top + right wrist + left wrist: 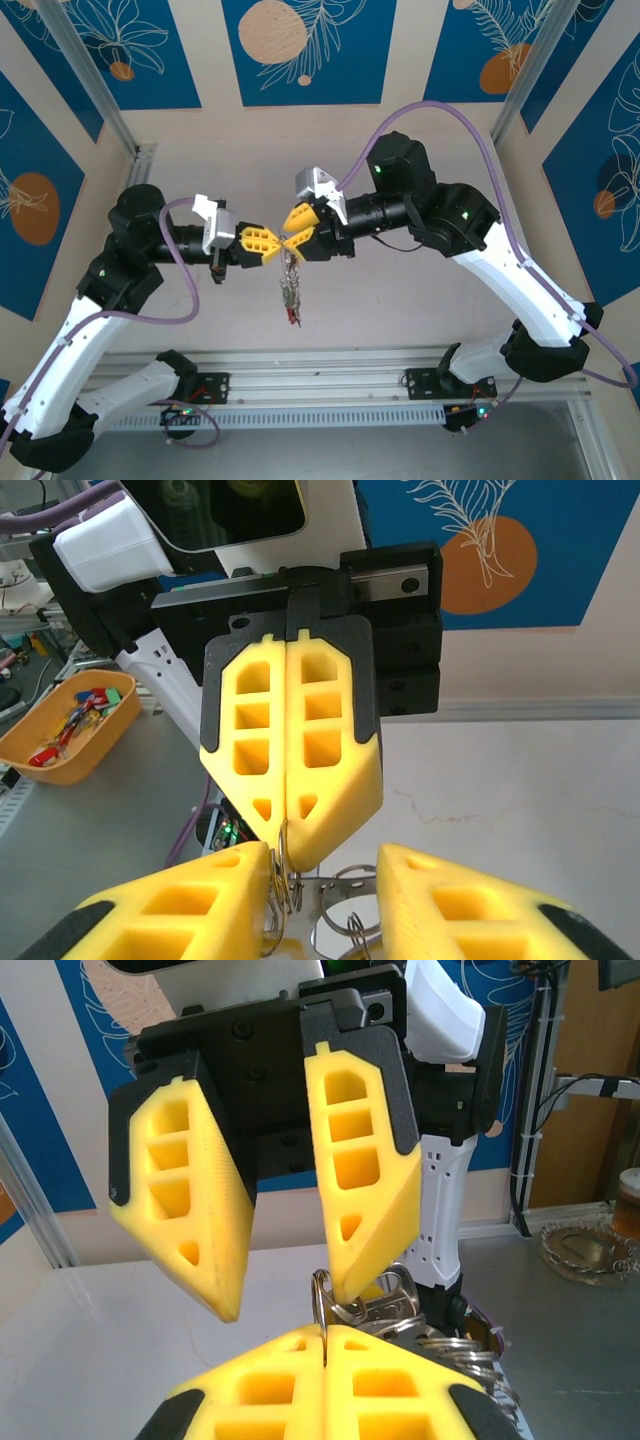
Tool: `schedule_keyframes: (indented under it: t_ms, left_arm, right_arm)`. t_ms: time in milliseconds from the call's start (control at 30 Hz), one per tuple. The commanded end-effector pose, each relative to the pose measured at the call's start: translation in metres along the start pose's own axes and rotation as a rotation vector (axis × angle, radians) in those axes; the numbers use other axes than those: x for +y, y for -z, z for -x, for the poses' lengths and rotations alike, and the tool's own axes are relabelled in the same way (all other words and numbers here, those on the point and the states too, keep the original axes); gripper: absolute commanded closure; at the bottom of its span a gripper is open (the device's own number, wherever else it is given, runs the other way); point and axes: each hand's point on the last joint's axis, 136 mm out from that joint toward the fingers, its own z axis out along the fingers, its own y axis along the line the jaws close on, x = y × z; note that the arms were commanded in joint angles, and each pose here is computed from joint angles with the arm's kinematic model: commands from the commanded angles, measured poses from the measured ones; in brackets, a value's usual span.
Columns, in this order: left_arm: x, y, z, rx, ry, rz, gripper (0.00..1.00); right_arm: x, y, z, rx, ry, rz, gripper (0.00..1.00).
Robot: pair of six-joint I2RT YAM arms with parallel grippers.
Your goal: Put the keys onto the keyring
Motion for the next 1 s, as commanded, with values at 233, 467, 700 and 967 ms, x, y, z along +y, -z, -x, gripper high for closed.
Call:
schedule_keyframes:
  t_ms: [233,467,700,967]
  left_arm:
    - [-0.003,0.001,0.017,-0.077,-0.066,0.004,1.0]
    - [0.0,0.001,0.019,-0.089,-0.065,0.013,1.0]
    - [0.0,0.001,0.02,-0.092,-0.063,0.017,1.0]
    - [0.001,0.002,0.022,-0.097,-0.068,0.027,1.0]
  right_arm:
    - [0.003,-0.004,-0.008,0.002,-0.015,0.051,0.76]
    - [0.01,-0.001,-0.012,-0.01,-0.007,0.075,0.7]
    - [0.007,0.002,-0.015,-0.01,-0.015,0.055,0.76]
    - [0.006,0.005,-0.018,-0.011,-0.025,0.044,0.8]
